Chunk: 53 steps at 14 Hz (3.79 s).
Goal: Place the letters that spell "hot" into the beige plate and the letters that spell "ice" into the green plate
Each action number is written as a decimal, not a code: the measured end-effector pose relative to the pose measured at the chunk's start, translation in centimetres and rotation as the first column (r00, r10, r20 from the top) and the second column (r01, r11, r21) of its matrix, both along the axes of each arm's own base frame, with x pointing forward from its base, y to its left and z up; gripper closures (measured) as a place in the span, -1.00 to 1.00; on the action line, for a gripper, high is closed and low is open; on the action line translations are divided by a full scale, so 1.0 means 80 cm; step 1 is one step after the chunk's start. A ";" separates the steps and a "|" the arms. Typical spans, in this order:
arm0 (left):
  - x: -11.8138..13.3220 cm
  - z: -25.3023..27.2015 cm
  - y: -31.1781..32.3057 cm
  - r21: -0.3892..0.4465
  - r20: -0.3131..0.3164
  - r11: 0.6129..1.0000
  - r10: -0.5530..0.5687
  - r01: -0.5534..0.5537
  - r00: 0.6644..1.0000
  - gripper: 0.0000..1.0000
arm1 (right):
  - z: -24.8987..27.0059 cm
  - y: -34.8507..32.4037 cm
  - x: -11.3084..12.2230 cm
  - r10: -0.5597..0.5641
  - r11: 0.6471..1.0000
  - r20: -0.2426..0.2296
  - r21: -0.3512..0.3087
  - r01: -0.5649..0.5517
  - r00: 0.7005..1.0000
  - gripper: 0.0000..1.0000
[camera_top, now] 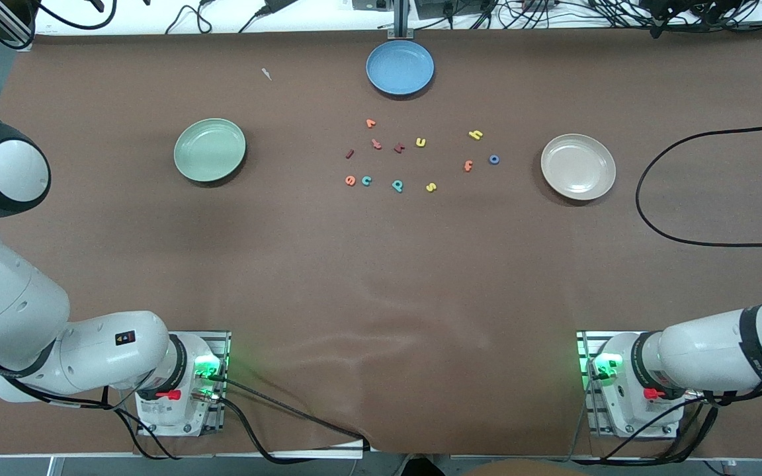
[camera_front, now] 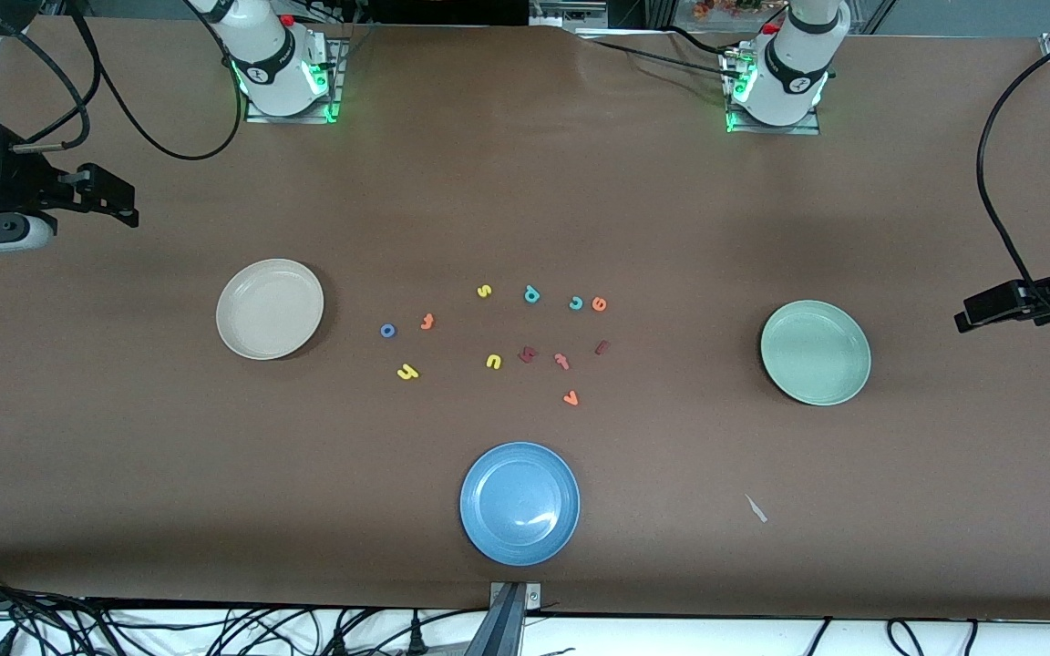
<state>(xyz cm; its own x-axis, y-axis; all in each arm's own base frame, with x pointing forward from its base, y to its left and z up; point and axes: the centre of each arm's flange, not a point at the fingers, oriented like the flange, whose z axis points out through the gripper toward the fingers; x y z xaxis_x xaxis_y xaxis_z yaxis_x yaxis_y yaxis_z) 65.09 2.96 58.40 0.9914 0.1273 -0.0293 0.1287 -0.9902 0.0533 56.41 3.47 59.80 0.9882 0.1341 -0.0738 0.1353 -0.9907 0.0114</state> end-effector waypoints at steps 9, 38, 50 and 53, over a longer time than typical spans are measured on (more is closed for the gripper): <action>0.000 0.000 0.000 0.000 -0.001 1.000 0.000 0.000 1.000 -1.00 | -0.005 -0.002 0.004 -0.002 1.000 0.000 0.000 0.002 1.000 -1.00; -0.003 -0.012 0.006 0.015 -0.031 1.000 -0.010 0.010 0.999 -1.00 | 0.000 0.010 0.006 0.014 1.000 0.023 0.002 -0.014 1.000 -1.00; -0.003 -0.011 -0.049 0.012 -0.033 1.000 -0.023 0.023 0.999 -1.00 | 0.000 0.010 0.006 0.014 1.000 0.023 0.002 -0.014 1.000 -1.00; -0.004 -0.036 -0.142 0.024 -0.074 0.999 0.046 -0.044 0.996 -1.00 | 0.000 0.010 0.006 0.014 1.000 0.024 0.002 -0.014 1.000 -1.00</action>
<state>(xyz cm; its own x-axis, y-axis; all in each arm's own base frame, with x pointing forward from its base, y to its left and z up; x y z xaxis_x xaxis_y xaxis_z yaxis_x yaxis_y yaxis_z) 64.75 -8.41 55.54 0.9799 0.1731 -0.0994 0.1759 -0.9842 0.0200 56.91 4.27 59.79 0.9877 0.1480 -0.0503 0.1488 -0.9888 0.0128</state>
